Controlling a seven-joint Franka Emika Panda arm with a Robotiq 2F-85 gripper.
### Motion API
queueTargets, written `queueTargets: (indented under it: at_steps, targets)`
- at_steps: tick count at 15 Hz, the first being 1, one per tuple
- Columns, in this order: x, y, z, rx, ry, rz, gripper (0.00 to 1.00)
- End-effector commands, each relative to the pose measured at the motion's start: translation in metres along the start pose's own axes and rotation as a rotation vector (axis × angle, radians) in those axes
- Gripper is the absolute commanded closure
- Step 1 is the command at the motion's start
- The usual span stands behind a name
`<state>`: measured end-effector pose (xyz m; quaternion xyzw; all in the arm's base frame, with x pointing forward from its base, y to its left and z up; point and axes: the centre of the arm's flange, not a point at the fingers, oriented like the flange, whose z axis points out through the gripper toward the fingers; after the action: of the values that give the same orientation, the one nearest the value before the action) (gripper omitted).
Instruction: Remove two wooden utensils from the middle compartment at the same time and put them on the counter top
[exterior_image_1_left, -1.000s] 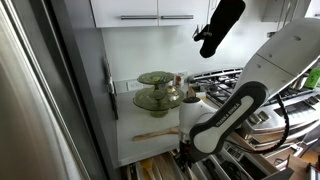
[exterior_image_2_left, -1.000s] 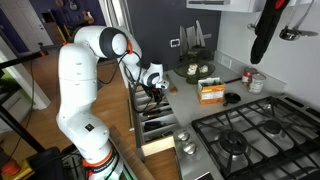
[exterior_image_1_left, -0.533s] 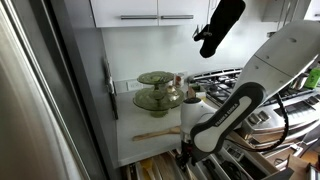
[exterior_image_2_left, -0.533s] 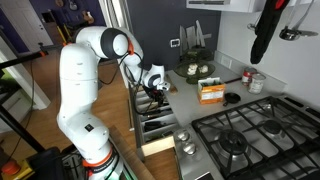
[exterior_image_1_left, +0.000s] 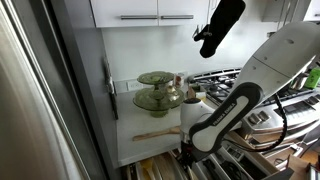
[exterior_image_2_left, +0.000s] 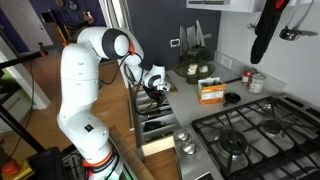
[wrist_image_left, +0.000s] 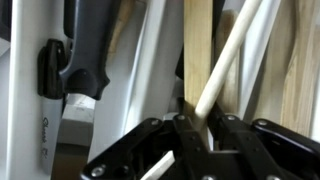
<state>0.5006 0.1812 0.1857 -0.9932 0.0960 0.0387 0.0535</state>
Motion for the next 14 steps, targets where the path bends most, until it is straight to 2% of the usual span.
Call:
queueTargets:
  at_steps: [1,3,7,11,14]
  targets:
    - [0.002,0.003,0.009,0.032,-0.022,0.004,0.94]
    - [0.002,0.006,0.003,0.077,-0.017,0.055,0.94]
    - [-0.001,0.018,-0.016,0.196,-0.003,0.261,0.94]
    - [0.004,0.026,-0.026,0.240,0.014,0.459,0.94]
    - [-0.006,0.026,-0.027,0.256,-0.003,0.578,0.94]
